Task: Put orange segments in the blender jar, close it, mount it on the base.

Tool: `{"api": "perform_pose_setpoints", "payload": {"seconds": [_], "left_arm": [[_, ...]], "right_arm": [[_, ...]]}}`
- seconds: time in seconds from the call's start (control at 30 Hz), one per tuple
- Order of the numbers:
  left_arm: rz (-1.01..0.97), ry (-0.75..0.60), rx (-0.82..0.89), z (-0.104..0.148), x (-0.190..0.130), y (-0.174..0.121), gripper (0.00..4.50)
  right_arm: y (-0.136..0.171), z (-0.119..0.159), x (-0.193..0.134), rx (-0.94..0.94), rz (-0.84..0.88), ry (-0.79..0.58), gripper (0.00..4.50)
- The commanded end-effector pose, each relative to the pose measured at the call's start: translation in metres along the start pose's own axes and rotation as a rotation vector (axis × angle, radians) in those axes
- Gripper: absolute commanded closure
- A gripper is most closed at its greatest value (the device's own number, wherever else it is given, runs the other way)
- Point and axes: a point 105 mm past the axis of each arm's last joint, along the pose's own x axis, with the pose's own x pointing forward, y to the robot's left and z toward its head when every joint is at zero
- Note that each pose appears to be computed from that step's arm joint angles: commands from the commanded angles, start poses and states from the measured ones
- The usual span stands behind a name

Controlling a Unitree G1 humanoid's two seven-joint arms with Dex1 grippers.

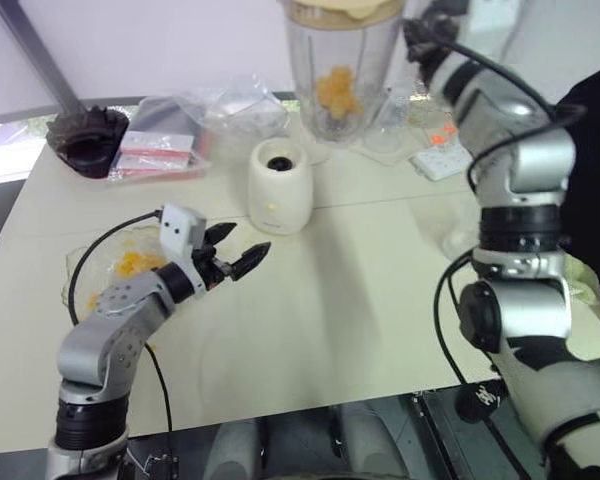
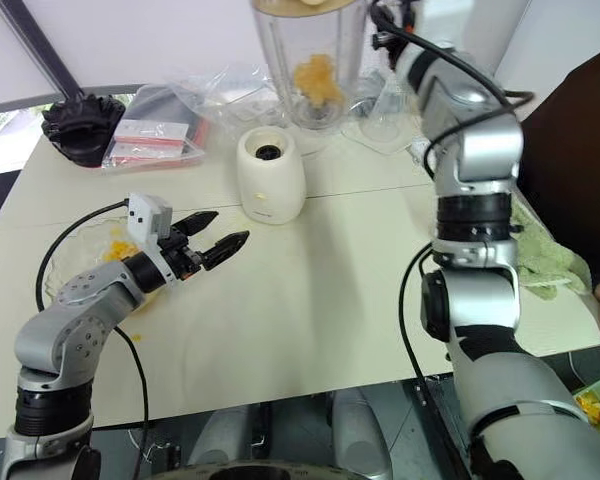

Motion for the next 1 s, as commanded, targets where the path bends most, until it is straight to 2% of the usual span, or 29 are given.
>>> {"api": "perform_pose_setpoints", "payload": {"seconds": [0.03,0.23,0.63,1.0], "left_arm": [[0.003,-0.044,0.050,0.009,-0.002,-0.006,0.02],[0.050,-0.050,0.067,0.008,-0.009,-0.009,0.02],[0.104,-0.061,0.070,0.010,-0.013,-0.005,0.02],[0.101,-0.061,0.072,0.012,-0.011,-0.004,0.02]], "right_arm": [[0.012,0.039,0.013,-0.005,0.007,-0.129,3.56],[0.038,0.019,0.033,0.045,0.045,-0.101,3.56],[0.050,-0.014,0.038,0.057,0.059,-0.047,3.56],[0.057,-0.015,0.035,0.053,0.066,-0.053,3.56]]}}
